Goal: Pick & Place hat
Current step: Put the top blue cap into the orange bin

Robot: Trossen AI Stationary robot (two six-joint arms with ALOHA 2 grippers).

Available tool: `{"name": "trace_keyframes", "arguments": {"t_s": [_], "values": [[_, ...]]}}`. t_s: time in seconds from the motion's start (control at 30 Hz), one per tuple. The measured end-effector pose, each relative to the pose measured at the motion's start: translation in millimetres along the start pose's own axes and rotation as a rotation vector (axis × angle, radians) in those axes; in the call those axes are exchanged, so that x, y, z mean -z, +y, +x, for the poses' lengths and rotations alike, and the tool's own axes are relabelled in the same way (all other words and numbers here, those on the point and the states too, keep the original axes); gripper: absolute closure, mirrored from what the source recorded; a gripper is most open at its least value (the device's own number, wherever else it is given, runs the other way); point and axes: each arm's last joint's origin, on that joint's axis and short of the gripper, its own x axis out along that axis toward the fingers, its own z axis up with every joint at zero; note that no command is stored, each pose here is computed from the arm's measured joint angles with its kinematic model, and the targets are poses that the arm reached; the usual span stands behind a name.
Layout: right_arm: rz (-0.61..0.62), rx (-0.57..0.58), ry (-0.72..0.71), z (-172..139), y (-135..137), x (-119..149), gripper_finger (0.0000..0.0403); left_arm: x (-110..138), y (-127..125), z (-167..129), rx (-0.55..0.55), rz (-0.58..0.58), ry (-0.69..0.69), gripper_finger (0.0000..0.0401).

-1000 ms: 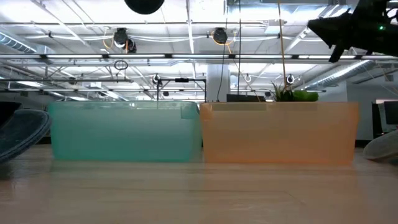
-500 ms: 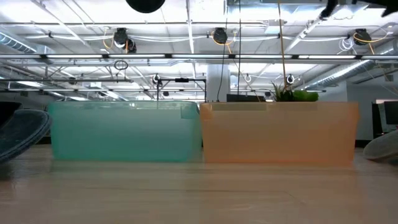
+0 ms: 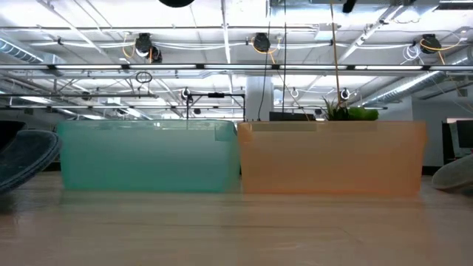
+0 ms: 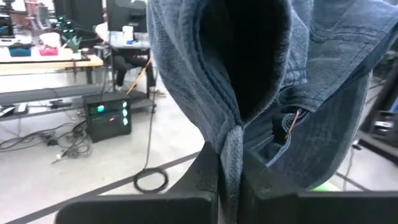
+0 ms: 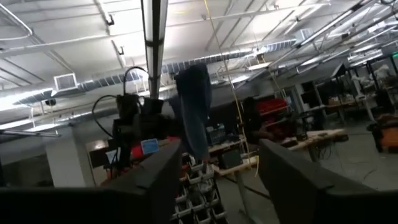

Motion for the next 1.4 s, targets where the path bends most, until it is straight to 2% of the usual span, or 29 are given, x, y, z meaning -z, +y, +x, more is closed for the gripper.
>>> {"name": "trace_keyframes", "arguments": {"t_s": [0.2,0.3,0.53,0.8,1.03,1.17,1.4], "values": [[0.038,-0.021,0.011,26.0,4.4,-9.2,0.0140,-6.7,-11.2,-4.2,0.123,0.008,-0.064,0.0389],[0.097,-0.056,0.048,38.4,6.1,-9.9,0.0127,-10.7,-17.6,-4.2,0.197,0.009,-0.106,0.0389],[0.343,-0.184,0.147,66.0,4.3,-2.6,0.0115,-16.4,-35.3,2.4,0.393,0.060,-0.199,0.0389],[0.606,-0.309,0.113,87.0,-1.2,8.7,0.0120,-17.4,-51.5,16.4,0.575,0.116,-0.276,0.0389],[0.786,-0.333,0.204,96.9,-7.6,25.4,0.0112,-21.0,-61.5,25.3,0.672,0.147,-0.380,0.0389],[0.870,-0.340,0.219,101.1,-8.3,31.6,0.0100,-22.3,-65.3,26.1,0.741,0.204,-0.437,0.0389],[1.005,-0.419,0.226,108.4,0.3,42.4,0.0082,-21.8,-71.0,29.2,0.782,0.259,-0.488,0.0389]]}}
